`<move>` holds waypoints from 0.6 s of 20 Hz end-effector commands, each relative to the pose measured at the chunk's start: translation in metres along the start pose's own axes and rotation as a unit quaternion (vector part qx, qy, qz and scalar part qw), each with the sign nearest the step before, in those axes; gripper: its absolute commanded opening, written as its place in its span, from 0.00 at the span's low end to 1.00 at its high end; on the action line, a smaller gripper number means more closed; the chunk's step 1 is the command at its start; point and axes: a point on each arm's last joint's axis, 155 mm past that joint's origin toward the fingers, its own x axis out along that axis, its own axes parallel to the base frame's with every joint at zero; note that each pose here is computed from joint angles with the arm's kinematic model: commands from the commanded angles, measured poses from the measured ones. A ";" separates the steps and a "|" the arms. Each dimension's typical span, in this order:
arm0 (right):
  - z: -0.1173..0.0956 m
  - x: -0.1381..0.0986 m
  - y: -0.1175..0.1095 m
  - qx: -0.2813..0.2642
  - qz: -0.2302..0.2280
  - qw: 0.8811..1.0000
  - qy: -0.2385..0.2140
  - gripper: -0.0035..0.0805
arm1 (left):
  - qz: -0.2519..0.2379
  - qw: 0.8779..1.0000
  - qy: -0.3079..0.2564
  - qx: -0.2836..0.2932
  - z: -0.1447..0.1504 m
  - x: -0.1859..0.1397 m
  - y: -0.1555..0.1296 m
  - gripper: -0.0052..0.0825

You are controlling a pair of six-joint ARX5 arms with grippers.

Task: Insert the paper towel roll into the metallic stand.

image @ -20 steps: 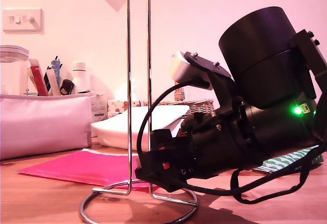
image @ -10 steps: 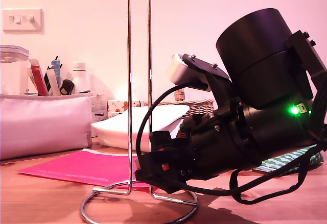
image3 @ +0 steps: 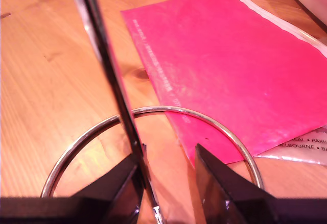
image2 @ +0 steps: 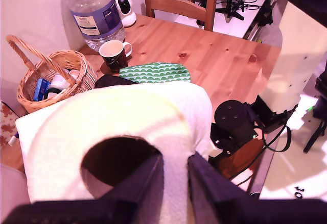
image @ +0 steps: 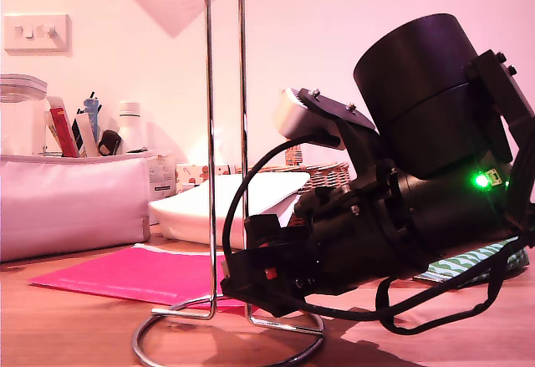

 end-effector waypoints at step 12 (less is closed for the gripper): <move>0.006 0.002 -0.004 0.001 -0.005 1.000 -0.007 0.35 | 0.012 0.997 0.069 0.036 -0.008 0.052 0.023 0.03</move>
